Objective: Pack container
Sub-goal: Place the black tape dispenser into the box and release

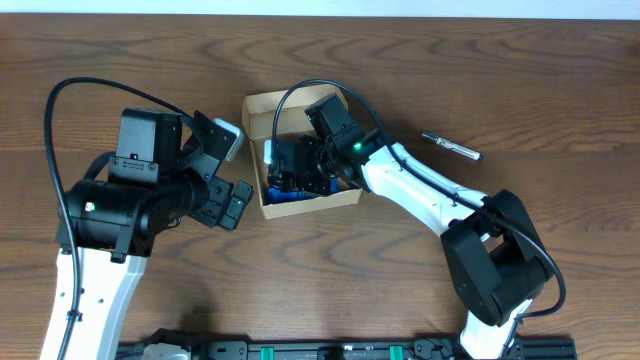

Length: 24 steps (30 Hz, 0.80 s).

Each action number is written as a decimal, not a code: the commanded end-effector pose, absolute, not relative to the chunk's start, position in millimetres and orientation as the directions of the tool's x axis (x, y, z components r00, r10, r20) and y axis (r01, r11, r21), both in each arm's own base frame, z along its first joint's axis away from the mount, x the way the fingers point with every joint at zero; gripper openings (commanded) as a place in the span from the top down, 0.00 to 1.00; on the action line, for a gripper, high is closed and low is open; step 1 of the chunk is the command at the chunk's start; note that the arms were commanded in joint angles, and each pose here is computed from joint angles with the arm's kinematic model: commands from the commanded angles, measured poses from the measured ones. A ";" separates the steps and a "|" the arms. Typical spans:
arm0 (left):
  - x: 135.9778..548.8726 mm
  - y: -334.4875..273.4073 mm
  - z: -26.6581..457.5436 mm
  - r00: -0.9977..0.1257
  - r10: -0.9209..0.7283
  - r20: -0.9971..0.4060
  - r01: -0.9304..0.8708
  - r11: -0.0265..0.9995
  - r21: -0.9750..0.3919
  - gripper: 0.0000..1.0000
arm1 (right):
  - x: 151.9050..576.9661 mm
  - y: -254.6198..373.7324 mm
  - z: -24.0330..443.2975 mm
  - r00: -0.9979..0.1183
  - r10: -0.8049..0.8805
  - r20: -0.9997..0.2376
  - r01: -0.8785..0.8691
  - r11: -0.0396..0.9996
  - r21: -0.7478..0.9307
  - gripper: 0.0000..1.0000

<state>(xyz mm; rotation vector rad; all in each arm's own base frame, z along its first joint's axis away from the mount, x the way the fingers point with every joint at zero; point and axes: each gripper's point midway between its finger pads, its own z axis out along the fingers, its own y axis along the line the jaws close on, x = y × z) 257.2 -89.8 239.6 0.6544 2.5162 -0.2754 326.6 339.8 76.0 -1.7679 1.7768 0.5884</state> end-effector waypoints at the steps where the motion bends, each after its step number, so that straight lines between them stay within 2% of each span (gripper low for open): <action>1: 258.3 -90.1 243.2 -0.739 0.403 -0.540 0.511 0.857 -0.059 0.05 | 319.6 348.7 75.1 0.047 -0.731 -0.681 -0.998 -0.008 -0.060 0.61; 4: 258.3 -90.1 243.1 -0.739 0.403 -0.540 0.511 0.857 -0.060 0.05 | 321.4 350.0 76.4 0.053 -0.726 -0.686 -0.998 -0.008 -0.069 0.59; 6: 258.3 -90.1 243.2 -0.739 0.403 -0.540 0.511 0.857 -0.059 0.05 | 322.0 350.5 77.3 0.055 -0.724 -0.687 -0.997 -0.007 -0.072 0.55; 10: 258.3 -90.1 243.1 -0.739 0.403 -0.540 0.511 0.857 -0.060 0.05 | 327.8 351.3 91.8 0.019 -0.709 -0.705 -0.997 0.039 -0.065 0.34; 13: 258.3 -90.1 243.1 -0.739 0.403 -0.540 0.511 0.857 -0.060 0.05 | 335.5 346.7 112.7 0.018 -0.694 -0.719 -0.994 0.066 -0.088 0.27; 17: 258.3 -90.1 243.2 -0.739 0.403 -0.540 0.511 0.857 -0.059 0.05 | 338.5 337.1 150.6 0.020 -0.672 -0.740 -0.988 0.100 -0.117 0.26; 21: 258.3 -90.1 243.2 -0.739 0.403 -0.540 0.511 0.857 -0.059 0.05 | 331.9 319.8 209.5 0.062 -0.635 -0.770 -0.974 0.131 -0.186 0.25; 24: 258.3 -90.1 243.2 -0.739 0.403 -0.540 0.511 0.857 -0.059 0.05 | 327.3 298.1 254.2 0.070 -0.613 -0.787 -0.948 0.205 -0.243 0.23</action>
